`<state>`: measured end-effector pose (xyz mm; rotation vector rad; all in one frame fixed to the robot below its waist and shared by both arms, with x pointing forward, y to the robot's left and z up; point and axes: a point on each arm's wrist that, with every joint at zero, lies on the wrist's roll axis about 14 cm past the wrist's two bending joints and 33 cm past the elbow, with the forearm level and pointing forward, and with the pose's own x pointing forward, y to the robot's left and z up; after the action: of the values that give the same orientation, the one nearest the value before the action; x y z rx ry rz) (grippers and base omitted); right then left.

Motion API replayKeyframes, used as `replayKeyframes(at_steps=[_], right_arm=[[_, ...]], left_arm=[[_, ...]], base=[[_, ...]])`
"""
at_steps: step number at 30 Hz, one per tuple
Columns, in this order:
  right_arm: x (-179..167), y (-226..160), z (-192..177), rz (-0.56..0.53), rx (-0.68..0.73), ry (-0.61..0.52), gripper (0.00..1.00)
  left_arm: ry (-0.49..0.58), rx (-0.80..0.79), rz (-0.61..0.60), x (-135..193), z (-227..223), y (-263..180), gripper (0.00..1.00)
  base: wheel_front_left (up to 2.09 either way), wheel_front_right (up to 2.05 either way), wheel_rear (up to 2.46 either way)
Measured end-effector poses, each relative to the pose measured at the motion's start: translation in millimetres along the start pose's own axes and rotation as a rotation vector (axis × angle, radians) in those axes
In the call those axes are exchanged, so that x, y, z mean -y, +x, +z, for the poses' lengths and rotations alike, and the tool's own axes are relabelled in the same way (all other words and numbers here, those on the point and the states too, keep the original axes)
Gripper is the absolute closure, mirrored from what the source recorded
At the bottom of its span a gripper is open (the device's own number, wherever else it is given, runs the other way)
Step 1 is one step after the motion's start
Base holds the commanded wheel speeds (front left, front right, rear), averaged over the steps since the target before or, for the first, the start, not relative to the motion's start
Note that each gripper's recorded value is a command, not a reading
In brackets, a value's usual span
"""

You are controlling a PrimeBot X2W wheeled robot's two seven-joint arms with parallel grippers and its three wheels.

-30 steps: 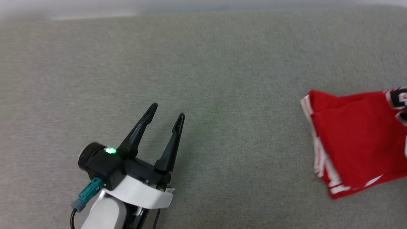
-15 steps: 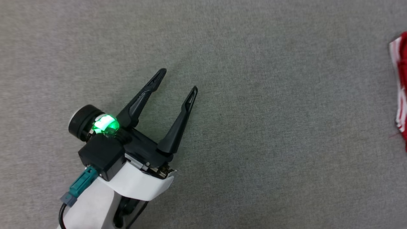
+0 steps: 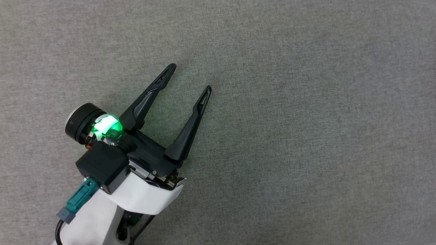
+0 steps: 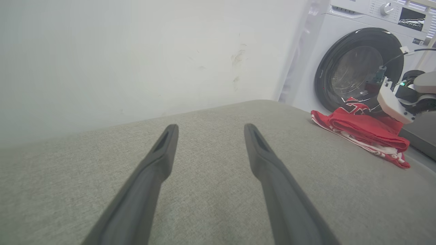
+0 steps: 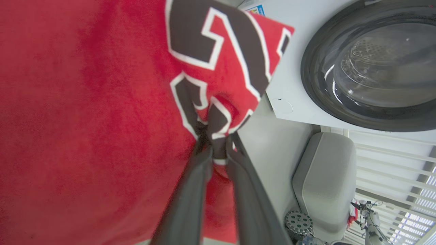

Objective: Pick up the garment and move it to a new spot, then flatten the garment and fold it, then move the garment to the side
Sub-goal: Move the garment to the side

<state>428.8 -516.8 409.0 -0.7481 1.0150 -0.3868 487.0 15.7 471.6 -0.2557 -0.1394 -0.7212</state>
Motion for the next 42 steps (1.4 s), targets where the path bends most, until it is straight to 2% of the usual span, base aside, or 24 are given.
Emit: replayKeyframes(at_steps=[1, 9, 19, 22, 23, 24, 31, 42], right_arm=[[2, 0, 1, -0.007, 0.008, 0.007, 0.0], [18, -19, 23, -0.051, 0.103, 0.025, 0.0], [21, -83, 102, -0.019, 0.459, 0.142, 0.0], [11, -118, 128, 0.037, 0.615, 0.239, 0.0], [11, -118, 128, 0.037, 0.615, 0.239, 0.0], [4, -136, 140, 0.068, 0.694, 0.285, 0.0], [-27, -198, 164, 0.186, 0.936, 0.453, 0.0], [-75, -267, 147, 0.331, 1.128, 0.732, 0.0]], left_arm=[[0.002, 0.001, 0.0, 0, 1, 0, 0.0], [0.006, 0.027, 0.042, 5, 24, -5, 0.0], [0.018, 0.043, 0.169, 5, 59, -37, 0.0], [0.029, 0.054, 0.234, 1, 73, -54, 0.0], [0.029, 0.054, 0.234, 1, 73, -54, 0.0], [0.036, 0.047, 0.263, -1, 76, -65, 0.0], [0.048, 0.067, 0.34, -1, 92, -94, 0.0], [0.036, 0.073, 0.438, 4, 99, -137, 0.0]], base=[[0.0, 0.0, 0.0], [0.0, 0.0, 0.0], [0.0, 0.0, 0.0], [0.0, 0.0, 0.0], [0.0, 0.0, 0.0], [0.0, 0.0, 0.0], [0.0, 0.0, 0.0], [0.0, 0.0, 0.0]])
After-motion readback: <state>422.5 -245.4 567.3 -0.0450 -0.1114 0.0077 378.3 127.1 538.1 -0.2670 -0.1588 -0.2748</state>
